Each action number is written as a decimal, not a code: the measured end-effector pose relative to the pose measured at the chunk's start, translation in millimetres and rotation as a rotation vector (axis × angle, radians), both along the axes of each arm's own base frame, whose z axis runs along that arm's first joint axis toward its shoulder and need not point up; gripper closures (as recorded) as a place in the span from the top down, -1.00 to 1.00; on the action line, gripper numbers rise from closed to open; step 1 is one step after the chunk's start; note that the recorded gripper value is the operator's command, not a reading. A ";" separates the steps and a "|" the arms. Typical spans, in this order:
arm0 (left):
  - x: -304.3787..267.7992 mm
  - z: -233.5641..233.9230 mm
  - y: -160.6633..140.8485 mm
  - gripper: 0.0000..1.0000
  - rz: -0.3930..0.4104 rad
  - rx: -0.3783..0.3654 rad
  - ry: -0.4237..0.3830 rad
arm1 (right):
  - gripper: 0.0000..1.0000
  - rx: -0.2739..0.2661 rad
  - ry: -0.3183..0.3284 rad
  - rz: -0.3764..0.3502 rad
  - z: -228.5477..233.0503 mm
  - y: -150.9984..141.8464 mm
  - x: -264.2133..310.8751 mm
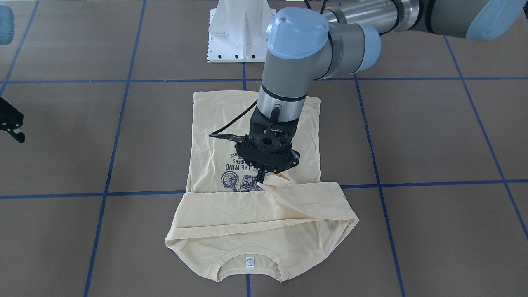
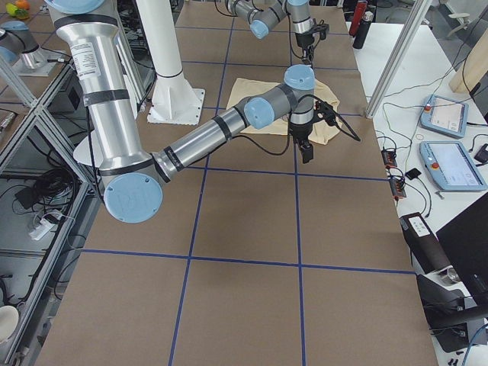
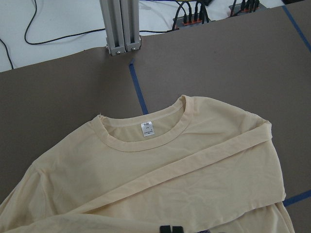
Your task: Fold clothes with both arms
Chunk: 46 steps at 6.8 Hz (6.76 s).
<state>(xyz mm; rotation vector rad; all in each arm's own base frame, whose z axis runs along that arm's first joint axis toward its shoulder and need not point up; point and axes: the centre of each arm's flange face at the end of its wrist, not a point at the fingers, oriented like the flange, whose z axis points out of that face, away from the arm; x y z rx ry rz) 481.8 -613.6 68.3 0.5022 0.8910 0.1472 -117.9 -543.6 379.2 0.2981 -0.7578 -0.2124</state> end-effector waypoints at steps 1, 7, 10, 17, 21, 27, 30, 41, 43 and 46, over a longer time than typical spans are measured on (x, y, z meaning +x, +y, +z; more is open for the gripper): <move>14.1 -5.3 -12.2 -1.00 0.001 0.005 0.004 | 0.99 0.000 0.000 0.000 0.2 -0.2 -0.1; 99.6 -39.5 -27.1 -1.00 -0.035 -0.093 0.028 | 0.99 -0.004 0.001 0.002 1.8 -0.7 0.3; 151.7 -38.5 -10.1 -1.00 -0.123 -0.156 0.079 | 0.99 -0.004 0.001 0.001 1.2 -0.6 -0.2; 174.0 -38.9 -7.4 0.98 -0.298 -0.268 0.234 | 0.99 -0.006 -0.002 0.003 0.7 -0.7 -0.4; 125.9 -17.1 34.6 1.00 -0.193 -0.157 0.166 | 0.99 -0.038 -0.023 0.050 -8.7 0.6 -0.5; -87.5 109.5 174.9 1.00 -0.047 0.062 0.092 | 0.99 -0.113 -0.097 0.180 -76.0 62.5 -66.7; -118.5 132.5 194.7 1.00 -0.056 0.055 0.085 | 1.00 -0.123 -0.099 0.217 -99.0 110.9 -126.6; -31.0 268.0 323.7 0.62 -0.048 -0.212 0.076 | 0.99 -0.148 -0.059 0.308 -94.0 269.6 -269.2; -10.3 276.3 323.5 0.25 -0.045 -0.225 0.058 | 0.99 -0.142 -0.061 0.313 -95.2 269.8 -269.9; -3.5 283.5 322.5 0.19 -0.040 -0.227 0.051 | 0.99 -0.140 -0.068 0.313 -98.4 269.6 -270.4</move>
